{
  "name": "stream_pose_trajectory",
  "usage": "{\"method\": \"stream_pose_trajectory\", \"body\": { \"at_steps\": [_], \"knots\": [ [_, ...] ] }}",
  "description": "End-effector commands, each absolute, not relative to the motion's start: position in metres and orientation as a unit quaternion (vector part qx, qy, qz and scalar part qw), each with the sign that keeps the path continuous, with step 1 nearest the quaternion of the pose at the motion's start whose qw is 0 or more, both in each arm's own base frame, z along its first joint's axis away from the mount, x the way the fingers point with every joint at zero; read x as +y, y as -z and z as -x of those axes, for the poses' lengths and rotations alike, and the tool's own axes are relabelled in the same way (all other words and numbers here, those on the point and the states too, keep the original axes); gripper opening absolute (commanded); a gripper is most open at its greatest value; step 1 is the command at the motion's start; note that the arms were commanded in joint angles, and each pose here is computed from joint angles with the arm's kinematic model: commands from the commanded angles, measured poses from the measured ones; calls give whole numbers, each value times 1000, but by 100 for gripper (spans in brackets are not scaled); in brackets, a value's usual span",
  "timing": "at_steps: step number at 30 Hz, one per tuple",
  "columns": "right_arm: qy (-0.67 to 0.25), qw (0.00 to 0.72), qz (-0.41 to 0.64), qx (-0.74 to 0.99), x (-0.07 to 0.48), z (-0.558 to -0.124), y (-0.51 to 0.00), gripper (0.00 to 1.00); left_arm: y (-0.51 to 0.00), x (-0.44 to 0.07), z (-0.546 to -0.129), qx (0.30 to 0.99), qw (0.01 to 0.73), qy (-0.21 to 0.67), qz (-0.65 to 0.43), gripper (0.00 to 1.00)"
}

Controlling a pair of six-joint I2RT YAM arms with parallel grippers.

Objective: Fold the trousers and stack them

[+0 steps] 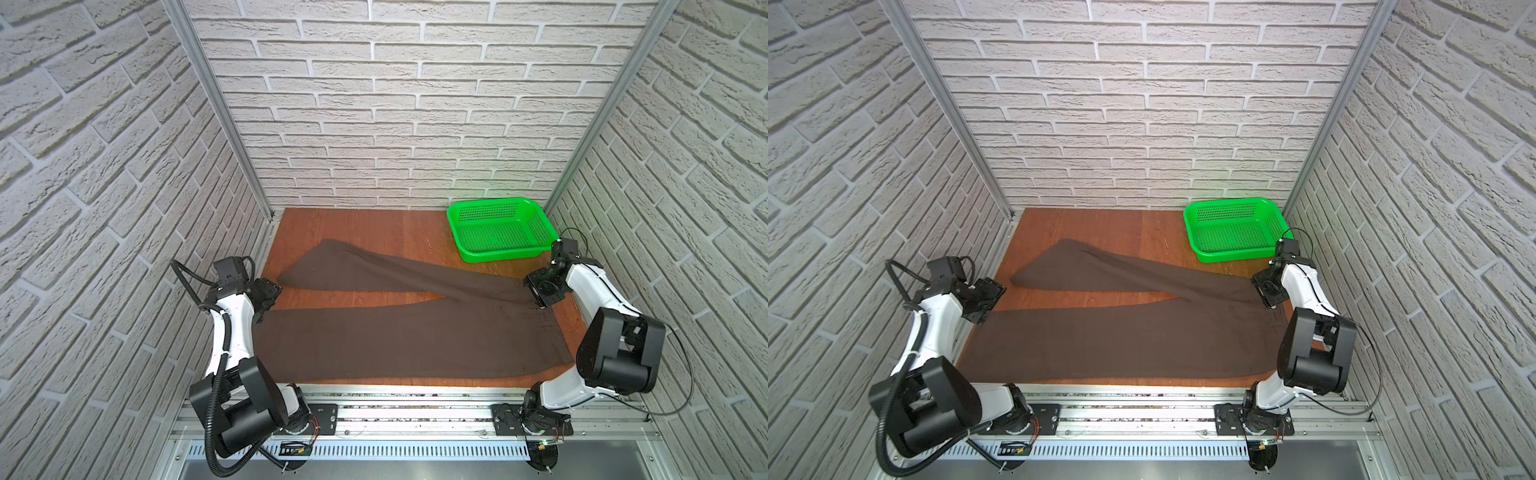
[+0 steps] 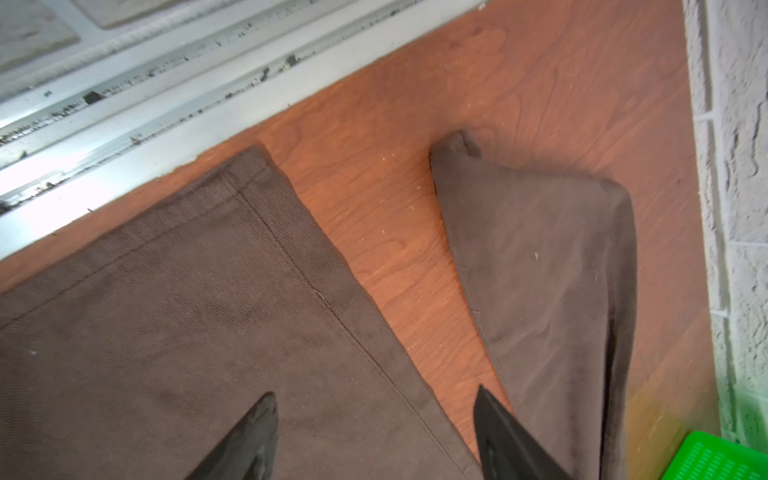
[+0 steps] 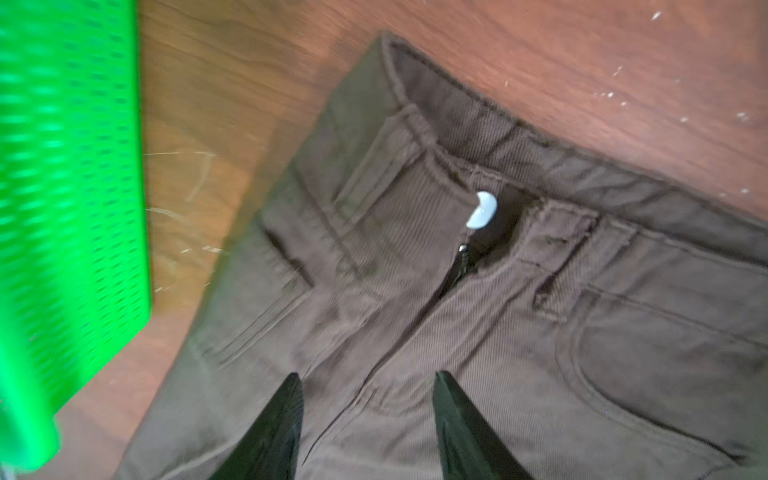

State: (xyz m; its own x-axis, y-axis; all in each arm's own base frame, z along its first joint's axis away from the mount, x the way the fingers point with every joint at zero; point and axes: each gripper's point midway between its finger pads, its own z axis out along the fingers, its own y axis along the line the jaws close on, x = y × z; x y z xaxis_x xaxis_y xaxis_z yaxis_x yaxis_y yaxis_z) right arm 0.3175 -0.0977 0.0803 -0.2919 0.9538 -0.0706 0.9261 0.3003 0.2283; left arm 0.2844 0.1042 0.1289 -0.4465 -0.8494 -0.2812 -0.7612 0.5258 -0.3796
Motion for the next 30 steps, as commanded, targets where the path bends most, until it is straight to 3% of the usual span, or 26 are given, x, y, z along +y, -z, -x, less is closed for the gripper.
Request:
{"method": "stream_pose_trajectory", "body": {
  "at_steps": [1, 14, 16, 20, 30],
  "knots": [
    [-76, 118, -594, 792, -108, -328, -83, 54, -121, 101, -289, 849, 215, 97, 473, 74],
    [-83, 106, -619, 774, -121, -351, -57, 53, -107, 90, -303, 861, 210, 102, 452, 75],
    [-93, 110, -621, 770, -121, -357, -55, 44, -107, 89, -305, 862, 211, 102, 450, 74],
    [-132, 134, -627, 756, -119, -378, -64, 7, -106, 89, -308, 863, 211, 103, 447, 70],
    [-192, 176, -668, 697, -127, -434, -100, 6, -107, 89, -322, 866, 215, 103, 439, 69]
  ]
}}
